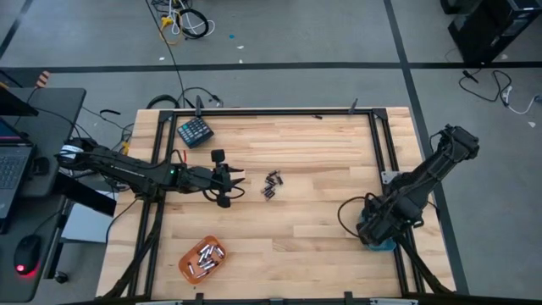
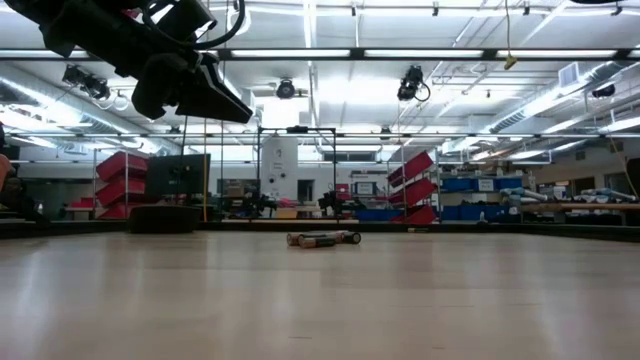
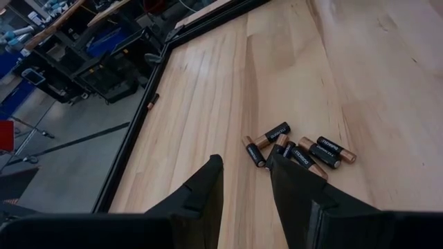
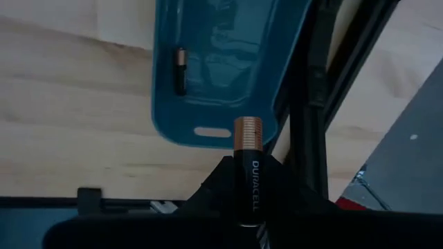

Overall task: Sort batteries
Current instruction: Put the black battery into the blue bin

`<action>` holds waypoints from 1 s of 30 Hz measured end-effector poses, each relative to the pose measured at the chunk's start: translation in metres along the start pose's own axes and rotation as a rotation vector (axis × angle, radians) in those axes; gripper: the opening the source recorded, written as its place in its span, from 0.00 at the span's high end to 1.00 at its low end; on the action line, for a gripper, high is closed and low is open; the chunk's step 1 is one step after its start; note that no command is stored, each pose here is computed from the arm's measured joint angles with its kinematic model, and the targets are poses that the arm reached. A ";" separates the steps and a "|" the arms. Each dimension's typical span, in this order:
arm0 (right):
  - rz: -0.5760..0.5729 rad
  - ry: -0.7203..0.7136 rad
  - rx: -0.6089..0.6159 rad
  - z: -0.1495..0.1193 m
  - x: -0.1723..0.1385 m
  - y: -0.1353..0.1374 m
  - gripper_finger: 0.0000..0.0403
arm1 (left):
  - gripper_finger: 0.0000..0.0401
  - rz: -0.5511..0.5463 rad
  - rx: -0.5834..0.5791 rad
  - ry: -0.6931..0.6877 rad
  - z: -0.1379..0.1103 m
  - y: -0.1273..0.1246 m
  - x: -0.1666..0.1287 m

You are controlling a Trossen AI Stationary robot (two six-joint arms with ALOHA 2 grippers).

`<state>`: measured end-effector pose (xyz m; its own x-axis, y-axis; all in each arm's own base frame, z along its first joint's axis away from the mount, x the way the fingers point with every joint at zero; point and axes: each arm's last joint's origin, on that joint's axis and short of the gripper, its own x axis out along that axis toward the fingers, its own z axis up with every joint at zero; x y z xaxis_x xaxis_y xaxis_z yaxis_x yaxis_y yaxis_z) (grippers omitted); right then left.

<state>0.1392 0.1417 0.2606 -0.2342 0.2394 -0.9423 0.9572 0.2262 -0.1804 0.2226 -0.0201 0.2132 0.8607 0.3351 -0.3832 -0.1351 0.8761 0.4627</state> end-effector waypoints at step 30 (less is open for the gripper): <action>0.034 -0.072 0.017 0.002 0.000 0.000 0.83 | 0.70 -0.001 -0.001 0.002 0.000 0.000 0.000</action>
<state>0.1394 0.1403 0.2601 -0.1892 0.1781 -0.9657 0.9673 0.2029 -0.1521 0.2225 -0.0201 0.2130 0.8599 0.3350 -0.3851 -0.1349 0.8768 0.4616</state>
